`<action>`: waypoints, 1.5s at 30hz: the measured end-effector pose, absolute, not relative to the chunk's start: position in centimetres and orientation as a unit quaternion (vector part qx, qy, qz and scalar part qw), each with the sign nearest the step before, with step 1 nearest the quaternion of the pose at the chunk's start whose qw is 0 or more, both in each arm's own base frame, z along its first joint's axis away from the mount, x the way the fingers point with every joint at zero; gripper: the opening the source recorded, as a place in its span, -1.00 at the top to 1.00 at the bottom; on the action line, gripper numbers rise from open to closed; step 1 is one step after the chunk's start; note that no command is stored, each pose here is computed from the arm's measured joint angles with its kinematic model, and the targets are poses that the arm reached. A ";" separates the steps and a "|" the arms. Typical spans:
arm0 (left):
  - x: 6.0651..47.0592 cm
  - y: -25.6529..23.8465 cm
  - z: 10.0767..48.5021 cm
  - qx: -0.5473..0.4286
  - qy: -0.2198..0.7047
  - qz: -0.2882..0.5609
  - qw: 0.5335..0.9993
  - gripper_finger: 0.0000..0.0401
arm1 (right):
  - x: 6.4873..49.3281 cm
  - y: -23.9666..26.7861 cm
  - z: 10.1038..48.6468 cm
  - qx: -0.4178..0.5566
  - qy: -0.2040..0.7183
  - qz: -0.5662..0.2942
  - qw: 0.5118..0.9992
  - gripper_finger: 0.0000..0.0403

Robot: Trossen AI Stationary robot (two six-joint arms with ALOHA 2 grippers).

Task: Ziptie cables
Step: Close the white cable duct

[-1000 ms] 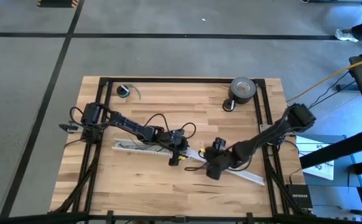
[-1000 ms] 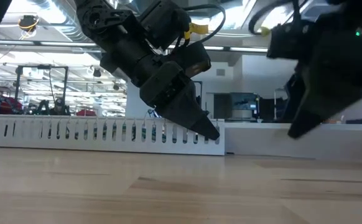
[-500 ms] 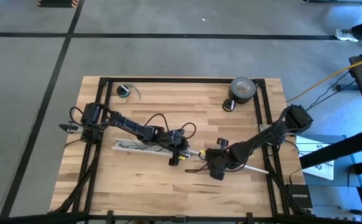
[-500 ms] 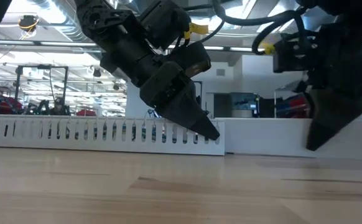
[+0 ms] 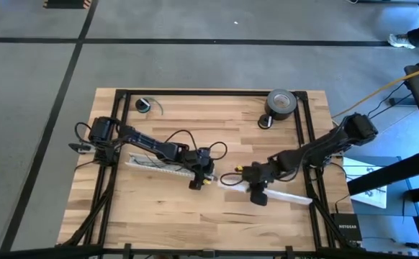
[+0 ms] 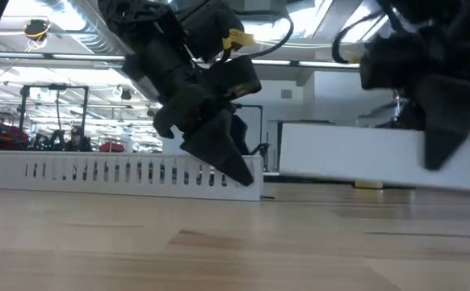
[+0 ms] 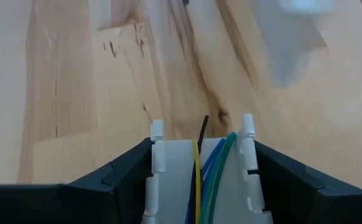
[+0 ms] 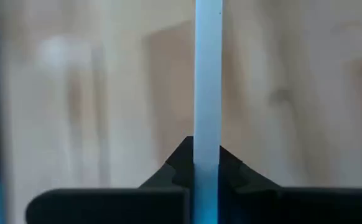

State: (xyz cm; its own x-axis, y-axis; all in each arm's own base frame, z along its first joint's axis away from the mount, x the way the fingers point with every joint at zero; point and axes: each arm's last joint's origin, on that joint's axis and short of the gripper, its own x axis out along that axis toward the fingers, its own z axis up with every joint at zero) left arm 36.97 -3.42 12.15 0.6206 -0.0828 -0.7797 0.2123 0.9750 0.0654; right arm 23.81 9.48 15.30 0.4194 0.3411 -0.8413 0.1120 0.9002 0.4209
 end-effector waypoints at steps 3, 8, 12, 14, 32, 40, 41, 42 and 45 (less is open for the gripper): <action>36.8 -3.4 12.4 0.076 0.430 -0.082 0.896 -0.12 | 23.5 9.2 13.2 0.256 0.504 0.109 0.818 0.99; 36.8 -3.4 12.3 0.075 0.430 -0.082 0.896 -0.12 | 23.4 8.7 11.9 0.257 0.478 0.077 0.836 0.98; 36.8 -3.4 12.3 0.075 0.430 -0.081 0.896 -0.12 | 23.5 8.3 11.6 0.222 0.466 0.034 0.856 0.81; 36.8 -3.4 12.2 0.074 0.430 -0.081 0.896 -0.12 | 23.4 8.1 11.5 0.207 0.467 0.021 0.859 0.66; 36.8 -3.4 12.2 0.076 0.431 -0.082 0.896 -0.12 | 24.0 9.4 19.4 0.066 0.457 -0.076 0.884 -0.55; 36.8 -3.4 12.1 0.083 0.428 -0.085 0.896 -0.12 | 21.6 11.6 13.1 0.107 0.251 -0.101 0.957 -0.56; 36.9 -3.4 12.2 0.083 0.427 -0.085 0.897 -0.12 | 21.5 11.7 12.4 0.116 0.252 -0.099 0.956 -0.56; 36.9 -3.4 12.2 0.082 0.425 -0.085 0.897 -0.12 | 21.5 11.7 12.0 0.121 0.254 -0.100 0.954 -0.56; 36.9 -3.4 12.2 0.082 0.422 -0.084 0.899 -0.12 | 21.6 11.7 10.9 0.106 0.276 -0.103 0.950 -0.56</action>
